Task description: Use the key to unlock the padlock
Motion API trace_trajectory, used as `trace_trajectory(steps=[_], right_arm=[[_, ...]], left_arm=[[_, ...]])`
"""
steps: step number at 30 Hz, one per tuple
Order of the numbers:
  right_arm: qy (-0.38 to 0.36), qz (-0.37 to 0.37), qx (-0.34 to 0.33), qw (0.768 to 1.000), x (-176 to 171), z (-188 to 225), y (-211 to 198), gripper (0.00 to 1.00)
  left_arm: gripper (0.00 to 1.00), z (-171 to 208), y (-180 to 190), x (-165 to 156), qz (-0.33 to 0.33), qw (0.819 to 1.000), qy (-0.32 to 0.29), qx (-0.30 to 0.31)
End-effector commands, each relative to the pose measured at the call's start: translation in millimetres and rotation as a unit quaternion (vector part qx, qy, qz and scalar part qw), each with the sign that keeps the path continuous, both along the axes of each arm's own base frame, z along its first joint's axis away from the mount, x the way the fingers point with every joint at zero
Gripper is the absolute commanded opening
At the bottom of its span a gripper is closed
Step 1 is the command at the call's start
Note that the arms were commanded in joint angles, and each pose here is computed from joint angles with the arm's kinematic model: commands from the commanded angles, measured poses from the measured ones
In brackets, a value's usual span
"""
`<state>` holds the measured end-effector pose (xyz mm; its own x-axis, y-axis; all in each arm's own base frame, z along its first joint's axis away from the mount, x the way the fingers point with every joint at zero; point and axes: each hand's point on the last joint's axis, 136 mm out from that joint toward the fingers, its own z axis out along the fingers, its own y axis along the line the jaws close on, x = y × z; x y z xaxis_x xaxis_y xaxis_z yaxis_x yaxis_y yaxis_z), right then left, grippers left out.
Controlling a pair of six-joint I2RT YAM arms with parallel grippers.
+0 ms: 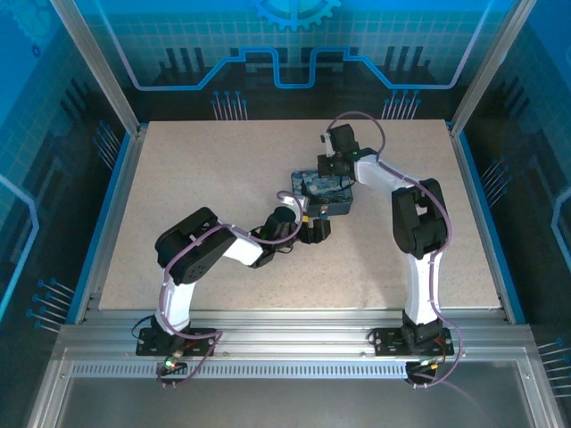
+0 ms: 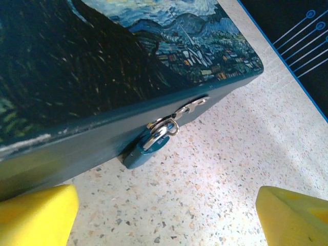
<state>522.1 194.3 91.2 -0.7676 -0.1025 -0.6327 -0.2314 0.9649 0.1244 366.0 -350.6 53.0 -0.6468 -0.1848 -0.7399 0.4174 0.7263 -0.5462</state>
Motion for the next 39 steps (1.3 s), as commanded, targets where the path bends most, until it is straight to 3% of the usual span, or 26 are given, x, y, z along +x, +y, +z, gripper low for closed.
trace_trajectory(steps=[1,10,19,28,39], right_arm=[[0.062,0.035,0.006,0.997,-38,-13,22,0.0],[0.02,0.021,-0.003,1.0,-17,35,9,0.0],[-0.007,-0.039,-0.025,0.999,7,61,-41,0.0],[0.025,-0.08,-0.044,0.996,20,32,-84,0.0],[0.053,-0.069,-0.022,0.996,-3,-3,-76,0.0]], left_arm=[[0.91,21,-20,-8,-0.038,0.999,-0.027,-0.028],[0.92,35,3,-26,-0.021,0.999,-0.019,-0.027],[0.92,34,17,-47,-0.029,0.999,0.004,-0.026],[0.92,38,10,-49,-0.033,0.998,0.014,-0.048],[0.95,31,6,-30,0.0,0.999,-0.004,-0.038]])
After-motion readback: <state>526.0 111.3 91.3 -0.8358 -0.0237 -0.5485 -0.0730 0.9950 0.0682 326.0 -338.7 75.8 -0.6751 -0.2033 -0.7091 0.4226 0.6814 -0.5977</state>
